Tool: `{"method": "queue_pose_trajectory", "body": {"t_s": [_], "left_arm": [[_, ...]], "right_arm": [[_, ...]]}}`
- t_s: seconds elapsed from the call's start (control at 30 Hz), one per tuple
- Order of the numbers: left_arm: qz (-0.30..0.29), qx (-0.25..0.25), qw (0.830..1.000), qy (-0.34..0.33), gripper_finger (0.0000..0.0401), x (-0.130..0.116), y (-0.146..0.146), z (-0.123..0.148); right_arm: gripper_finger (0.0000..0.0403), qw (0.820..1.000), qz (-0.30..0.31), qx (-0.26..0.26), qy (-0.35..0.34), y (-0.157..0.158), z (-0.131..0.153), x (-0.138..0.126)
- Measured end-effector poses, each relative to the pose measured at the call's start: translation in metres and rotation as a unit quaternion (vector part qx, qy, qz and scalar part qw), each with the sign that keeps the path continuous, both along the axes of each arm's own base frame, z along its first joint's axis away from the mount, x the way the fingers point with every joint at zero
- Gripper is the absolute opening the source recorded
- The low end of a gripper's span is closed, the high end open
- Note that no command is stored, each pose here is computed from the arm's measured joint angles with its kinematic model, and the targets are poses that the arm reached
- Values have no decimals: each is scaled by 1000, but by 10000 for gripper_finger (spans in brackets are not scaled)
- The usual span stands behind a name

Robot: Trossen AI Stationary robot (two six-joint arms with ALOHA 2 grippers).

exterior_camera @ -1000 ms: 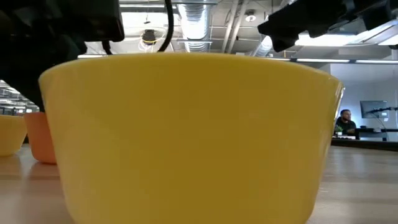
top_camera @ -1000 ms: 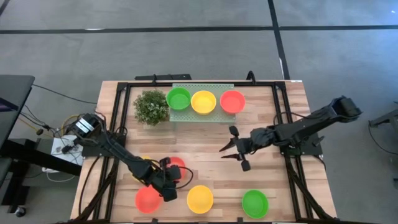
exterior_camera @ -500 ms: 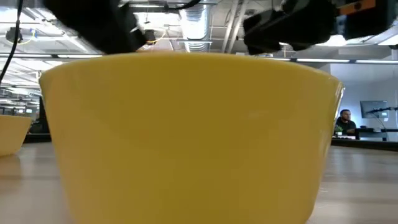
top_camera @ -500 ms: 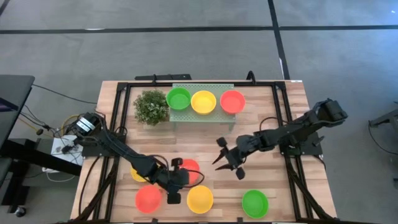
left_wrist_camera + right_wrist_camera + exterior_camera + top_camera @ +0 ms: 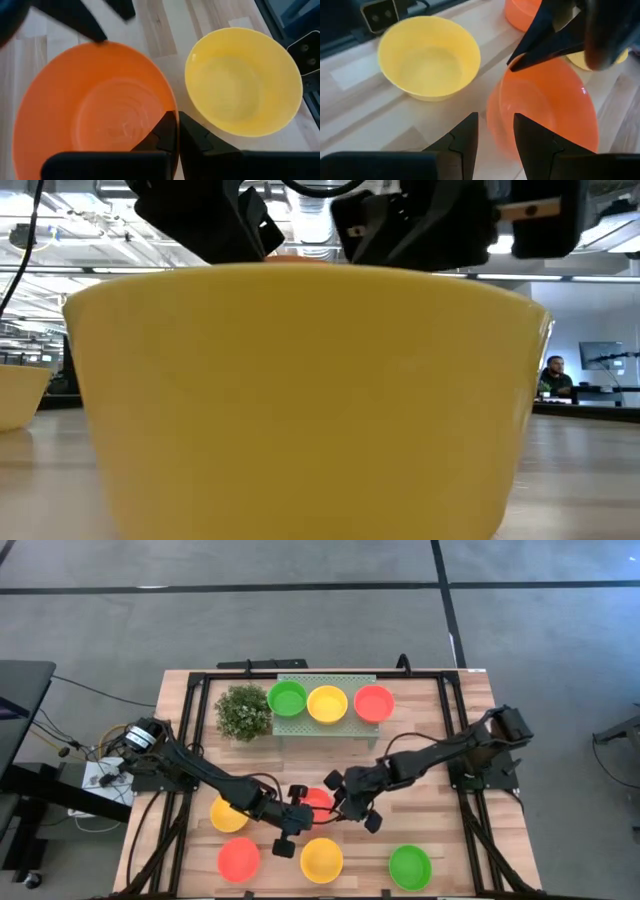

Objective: Pick & Place Mini bowls
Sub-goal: Stack the orange bowl on the orange bowl on the shelf

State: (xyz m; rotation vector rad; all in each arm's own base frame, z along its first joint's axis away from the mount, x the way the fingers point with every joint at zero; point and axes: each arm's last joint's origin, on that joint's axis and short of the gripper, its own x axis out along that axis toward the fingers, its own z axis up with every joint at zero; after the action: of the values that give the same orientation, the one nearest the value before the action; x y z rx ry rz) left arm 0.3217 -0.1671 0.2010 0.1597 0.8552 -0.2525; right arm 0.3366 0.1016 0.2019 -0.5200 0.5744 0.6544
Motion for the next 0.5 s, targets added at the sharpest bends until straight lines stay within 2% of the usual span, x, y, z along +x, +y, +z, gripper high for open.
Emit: {"method": "queue_pose_trajectory", "body": {"t_s": [0.27, 0.5], "left_arm": [[-3, 0, 1000, -5, 7, 0, -1, 1], [18, -20, 1000, -6, 20, 1, -1, 2]], "right_arm": [[112, 999, 25, -44, 2, 2, -15, 14], [46, 997, 34, -63, 17, 2, -21, 14]]}}
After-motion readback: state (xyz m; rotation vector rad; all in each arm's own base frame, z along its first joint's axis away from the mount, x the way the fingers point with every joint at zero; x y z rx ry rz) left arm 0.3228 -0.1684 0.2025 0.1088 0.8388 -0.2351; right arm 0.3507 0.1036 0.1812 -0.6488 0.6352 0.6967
